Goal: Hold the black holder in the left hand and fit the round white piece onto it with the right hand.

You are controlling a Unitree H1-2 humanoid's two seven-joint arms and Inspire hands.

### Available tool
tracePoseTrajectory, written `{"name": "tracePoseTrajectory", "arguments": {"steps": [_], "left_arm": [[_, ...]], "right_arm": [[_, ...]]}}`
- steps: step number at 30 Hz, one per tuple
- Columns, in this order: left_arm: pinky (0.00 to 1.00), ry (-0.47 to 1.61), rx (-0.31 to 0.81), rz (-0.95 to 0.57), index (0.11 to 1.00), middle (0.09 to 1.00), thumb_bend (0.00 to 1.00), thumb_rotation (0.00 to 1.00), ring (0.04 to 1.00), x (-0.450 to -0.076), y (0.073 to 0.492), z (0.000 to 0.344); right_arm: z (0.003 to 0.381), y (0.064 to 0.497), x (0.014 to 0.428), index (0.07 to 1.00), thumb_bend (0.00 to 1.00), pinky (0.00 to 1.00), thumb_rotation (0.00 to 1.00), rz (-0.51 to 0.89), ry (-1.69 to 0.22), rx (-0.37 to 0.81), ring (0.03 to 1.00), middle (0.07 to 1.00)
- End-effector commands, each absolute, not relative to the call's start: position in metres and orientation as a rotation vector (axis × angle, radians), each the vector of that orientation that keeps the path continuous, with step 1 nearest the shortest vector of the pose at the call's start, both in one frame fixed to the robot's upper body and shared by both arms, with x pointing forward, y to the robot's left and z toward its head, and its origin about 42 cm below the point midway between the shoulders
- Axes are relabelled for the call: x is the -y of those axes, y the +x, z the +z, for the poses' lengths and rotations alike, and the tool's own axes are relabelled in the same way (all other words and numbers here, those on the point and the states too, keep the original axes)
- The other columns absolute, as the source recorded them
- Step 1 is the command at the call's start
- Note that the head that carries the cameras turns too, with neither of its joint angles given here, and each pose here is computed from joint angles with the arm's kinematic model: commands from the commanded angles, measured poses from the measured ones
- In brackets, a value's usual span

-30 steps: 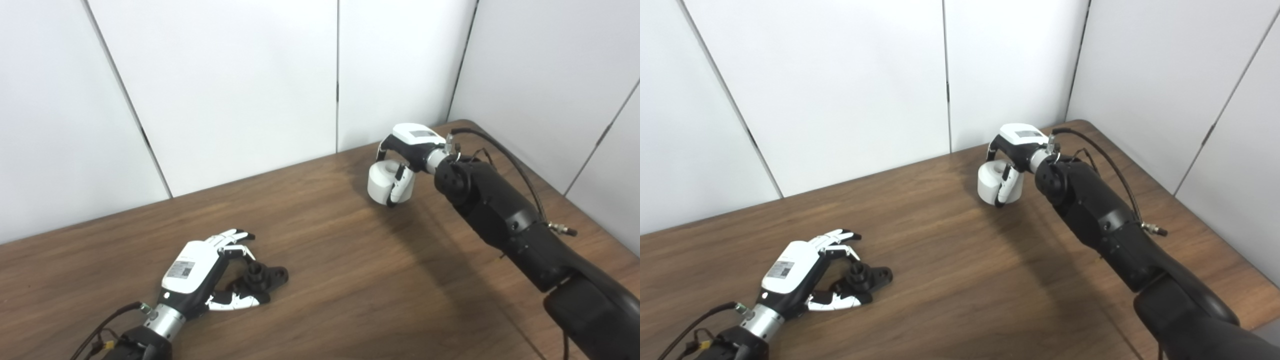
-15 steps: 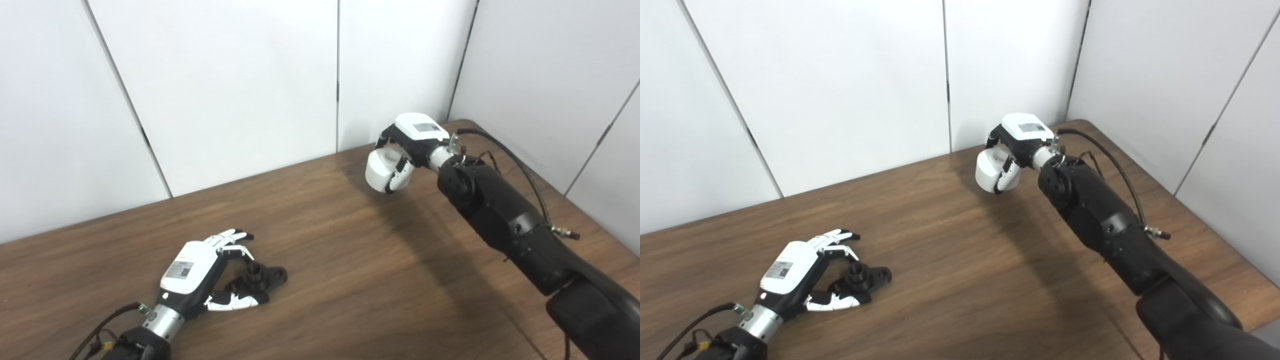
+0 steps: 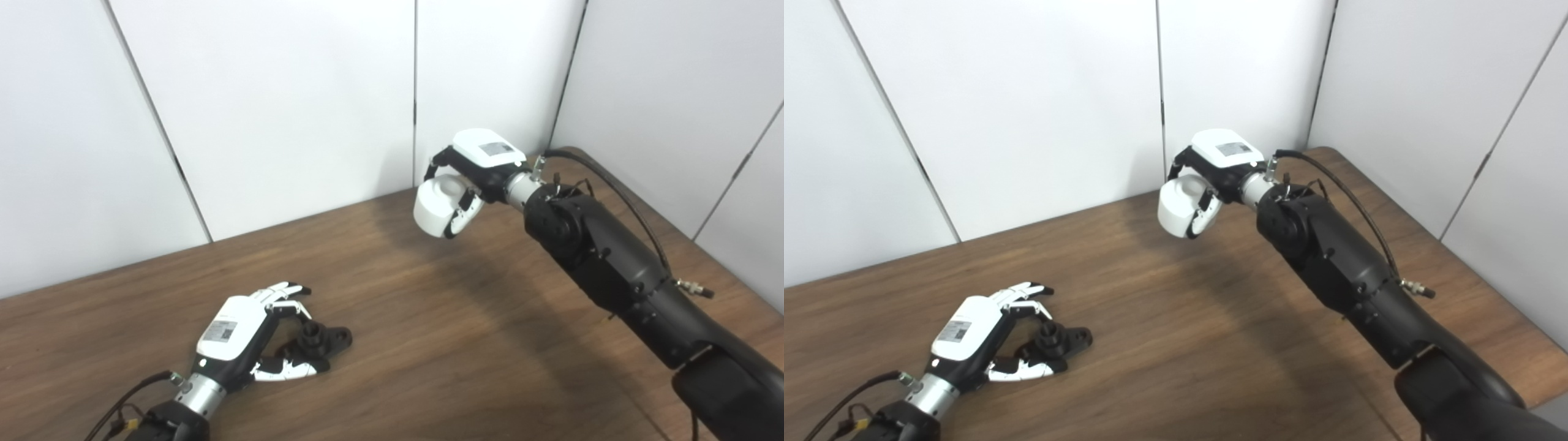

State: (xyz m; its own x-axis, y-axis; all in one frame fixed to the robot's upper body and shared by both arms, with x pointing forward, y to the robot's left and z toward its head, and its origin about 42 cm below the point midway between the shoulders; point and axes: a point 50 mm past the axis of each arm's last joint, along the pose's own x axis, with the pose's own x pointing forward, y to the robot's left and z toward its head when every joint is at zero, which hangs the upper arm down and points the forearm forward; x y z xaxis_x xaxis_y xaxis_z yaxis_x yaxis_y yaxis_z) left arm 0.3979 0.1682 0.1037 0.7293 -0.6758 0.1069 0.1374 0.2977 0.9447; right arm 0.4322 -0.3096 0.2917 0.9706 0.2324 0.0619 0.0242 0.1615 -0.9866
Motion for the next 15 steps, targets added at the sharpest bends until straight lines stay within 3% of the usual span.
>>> {"name": "tracePoseTrajectory", "arguments": {"steps": [1,15], "left_arm": [[0.81,1.327,0.32,-0.632,0.483,0.832,0.52,0.08,0.871,-0.214,0.381,0.06],[0.82,1.333,0.307,-0.631,0.483,0.841,0.52,0.08,0.888,-0.207,0.383,0.065]], "right_arm": [[0.322,0.431,0.298,0.483,0.52,0.68,0.14,0.144,-1.421,0.327,0.775,0.749],[0.325,0.41,0.248,0.481,0.52,0.71,0.14,0.286,-1.4,0.409,0.807,0.761]]}}
